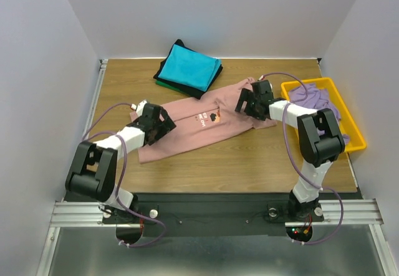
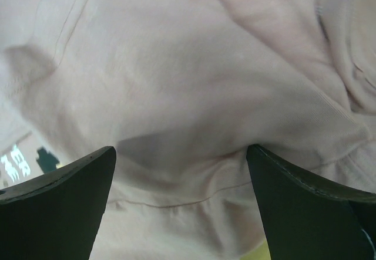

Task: Fold and stack the t-shirts
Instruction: Fold the tshirt

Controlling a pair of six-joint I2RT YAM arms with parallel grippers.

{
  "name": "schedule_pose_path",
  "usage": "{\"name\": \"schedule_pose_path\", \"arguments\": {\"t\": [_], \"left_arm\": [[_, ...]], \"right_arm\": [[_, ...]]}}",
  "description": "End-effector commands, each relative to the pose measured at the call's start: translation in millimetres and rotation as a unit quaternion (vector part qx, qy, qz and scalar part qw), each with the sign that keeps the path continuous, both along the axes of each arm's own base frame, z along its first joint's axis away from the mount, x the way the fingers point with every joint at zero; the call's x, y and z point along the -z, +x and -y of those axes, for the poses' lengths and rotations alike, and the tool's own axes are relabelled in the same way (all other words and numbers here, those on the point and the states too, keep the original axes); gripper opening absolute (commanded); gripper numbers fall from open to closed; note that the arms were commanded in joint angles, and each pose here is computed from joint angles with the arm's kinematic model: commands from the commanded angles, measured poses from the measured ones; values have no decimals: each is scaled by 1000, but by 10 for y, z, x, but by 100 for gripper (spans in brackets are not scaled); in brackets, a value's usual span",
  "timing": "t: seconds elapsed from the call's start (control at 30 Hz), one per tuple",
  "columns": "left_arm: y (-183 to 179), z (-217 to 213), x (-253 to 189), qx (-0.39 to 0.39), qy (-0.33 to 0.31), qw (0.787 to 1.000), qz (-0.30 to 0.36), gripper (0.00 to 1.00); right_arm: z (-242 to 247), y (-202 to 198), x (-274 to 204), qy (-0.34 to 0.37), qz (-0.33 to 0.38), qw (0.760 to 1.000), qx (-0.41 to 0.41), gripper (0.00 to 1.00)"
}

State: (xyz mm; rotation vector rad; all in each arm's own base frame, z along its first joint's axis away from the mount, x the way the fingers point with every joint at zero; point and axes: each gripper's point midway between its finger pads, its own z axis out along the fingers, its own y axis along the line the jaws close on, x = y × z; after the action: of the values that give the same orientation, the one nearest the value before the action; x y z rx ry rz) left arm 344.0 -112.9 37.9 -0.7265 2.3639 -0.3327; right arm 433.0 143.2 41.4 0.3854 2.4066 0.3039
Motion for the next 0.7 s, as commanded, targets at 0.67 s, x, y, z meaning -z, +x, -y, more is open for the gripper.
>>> {"name": "schedule_pose_path", "arguments": {"t": [0.67], "left_arm": [[-1168, 150, -435, -21, 18, 1000, -9, 98]], "right_arm": [[-84, 457, -903, -20, 113, 979, -171, 100]]}}
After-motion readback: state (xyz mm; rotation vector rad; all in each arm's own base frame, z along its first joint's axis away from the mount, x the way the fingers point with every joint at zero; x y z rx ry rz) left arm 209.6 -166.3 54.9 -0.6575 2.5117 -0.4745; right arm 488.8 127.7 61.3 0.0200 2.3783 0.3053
